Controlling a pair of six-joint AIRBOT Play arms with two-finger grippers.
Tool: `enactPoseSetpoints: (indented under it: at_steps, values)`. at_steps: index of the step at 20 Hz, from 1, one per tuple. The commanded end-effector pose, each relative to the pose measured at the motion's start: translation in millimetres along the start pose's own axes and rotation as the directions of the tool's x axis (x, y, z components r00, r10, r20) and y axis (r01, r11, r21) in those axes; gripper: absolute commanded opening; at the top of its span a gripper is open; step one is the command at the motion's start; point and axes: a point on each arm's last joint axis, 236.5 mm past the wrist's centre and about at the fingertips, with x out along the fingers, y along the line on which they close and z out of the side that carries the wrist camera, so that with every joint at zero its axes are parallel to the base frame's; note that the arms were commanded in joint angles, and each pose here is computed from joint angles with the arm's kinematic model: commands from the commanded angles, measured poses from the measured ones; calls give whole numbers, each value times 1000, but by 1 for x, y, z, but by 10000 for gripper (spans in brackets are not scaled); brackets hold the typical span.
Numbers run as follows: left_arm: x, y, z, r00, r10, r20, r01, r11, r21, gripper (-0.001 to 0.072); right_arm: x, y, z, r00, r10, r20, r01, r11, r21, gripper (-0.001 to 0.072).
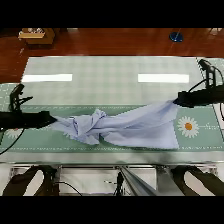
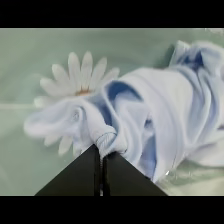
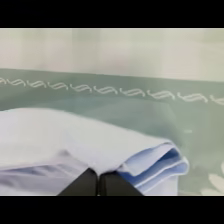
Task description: Fold the shirts.
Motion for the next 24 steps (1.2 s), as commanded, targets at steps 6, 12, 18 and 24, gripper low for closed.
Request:
enactPoseSetpoints:
  at_steps: [6,12,18,24]
  values:
    - [67,40,56,990,47,135,-39,997,-62,24,71,-7,39,998,2,66,-1,1000,-10,9]
    - [65,56,84,963,105,248,-87,993,-79,25,64,-22,79,970,-53,238,27,993,111,9]
    - [81,60,66,983,94,156,-79,992,-99,71,66,-20,69,980,-41,196,20,994,110,10]
    - [57,60,61,996,76,49,-73,996,-58,465,68,-15,56,990,-23,140,8,994,108,10]
